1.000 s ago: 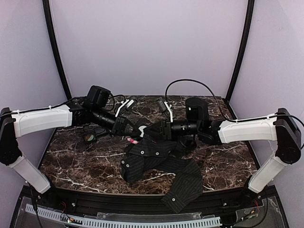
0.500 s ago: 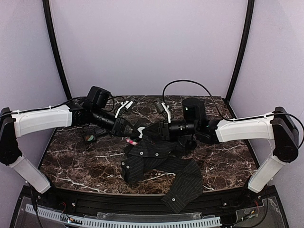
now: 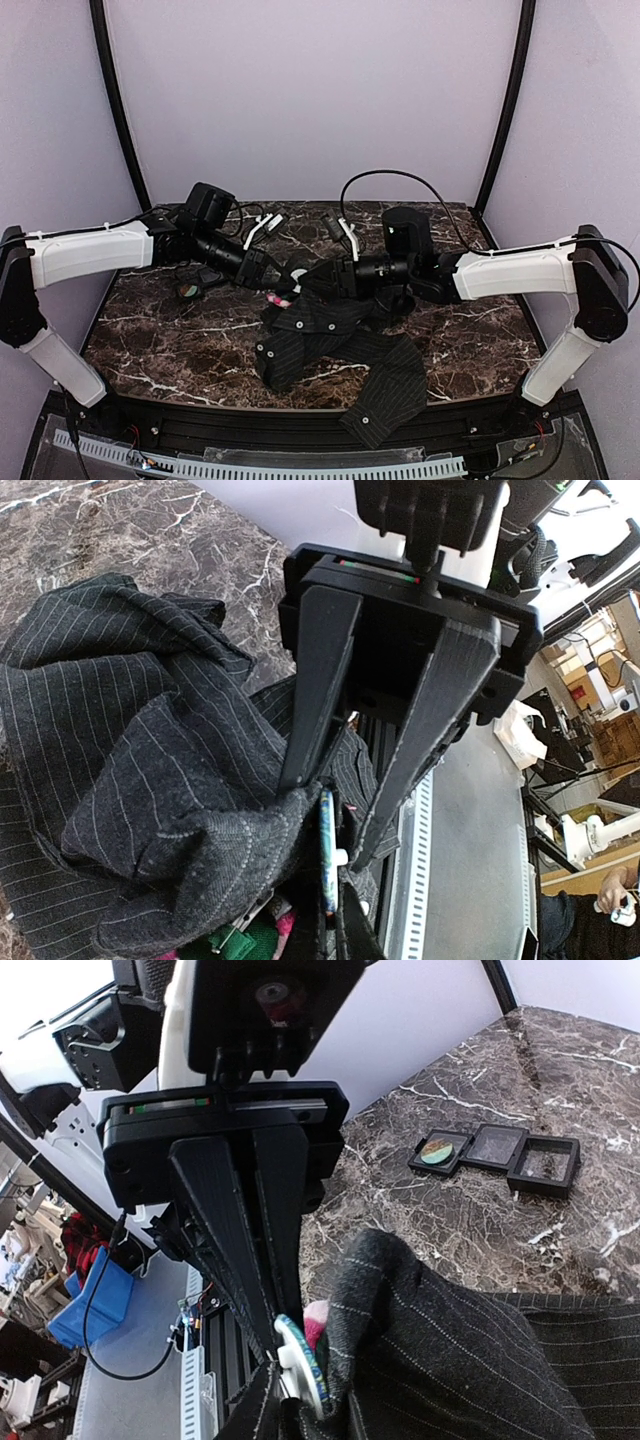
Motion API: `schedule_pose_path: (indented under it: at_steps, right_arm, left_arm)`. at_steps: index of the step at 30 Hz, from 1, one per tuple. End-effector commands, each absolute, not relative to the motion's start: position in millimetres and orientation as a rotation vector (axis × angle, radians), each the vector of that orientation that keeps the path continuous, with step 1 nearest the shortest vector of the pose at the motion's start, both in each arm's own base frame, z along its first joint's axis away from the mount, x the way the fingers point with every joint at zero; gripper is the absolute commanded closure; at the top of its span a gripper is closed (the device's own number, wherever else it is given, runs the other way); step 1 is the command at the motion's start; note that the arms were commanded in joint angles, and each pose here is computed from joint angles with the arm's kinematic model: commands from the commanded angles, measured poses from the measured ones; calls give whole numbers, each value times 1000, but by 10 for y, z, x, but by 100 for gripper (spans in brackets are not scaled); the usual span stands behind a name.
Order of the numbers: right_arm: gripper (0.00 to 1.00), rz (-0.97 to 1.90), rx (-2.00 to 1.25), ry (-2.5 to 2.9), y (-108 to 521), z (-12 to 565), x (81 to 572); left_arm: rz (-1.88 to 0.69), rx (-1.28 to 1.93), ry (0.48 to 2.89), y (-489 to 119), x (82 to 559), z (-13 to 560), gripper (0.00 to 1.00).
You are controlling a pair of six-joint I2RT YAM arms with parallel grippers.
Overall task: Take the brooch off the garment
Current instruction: Open the brooch with the crumpled clothing.
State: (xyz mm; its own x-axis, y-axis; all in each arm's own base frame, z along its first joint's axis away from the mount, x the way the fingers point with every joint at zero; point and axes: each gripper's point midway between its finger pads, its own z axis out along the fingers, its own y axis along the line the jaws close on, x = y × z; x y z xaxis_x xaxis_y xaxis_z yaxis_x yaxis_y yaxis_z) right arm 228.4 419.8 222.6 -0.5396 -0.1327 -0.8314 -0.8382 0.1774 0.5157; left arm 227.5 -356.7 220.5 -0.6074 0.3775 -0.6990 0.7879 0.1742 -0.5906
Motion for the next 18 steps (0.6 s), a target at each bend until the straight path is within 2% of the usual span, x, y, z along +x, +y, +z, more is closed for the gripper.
schedule_pose_path:
  at_steps: [1,4,10,13,18]
  right_arm:
    - [74,1405,-910,1804,4214,2253,2255]
    - [64,1392,-888,1786,4167,2348,2263]
    - [30,1325,-860,1779,4031,2445,2302]
    - [19,1266,-847,1807,3948,2389,2341]
    - [16,1181,-836,1869,3853,2212,2351]
  left_arm:
    - [-1413,1170,1986,-3662,2231,2341,99]
    - [-1374,1168,2032,-3640,2264,2276,99]
    - [-1258,1142,2103,-3561,2407,2166,99]
    - [-1235,1122,2109,-3524,2465,2169,99]
    - [-1232,1105,2105,-3500,2495,2190,99]
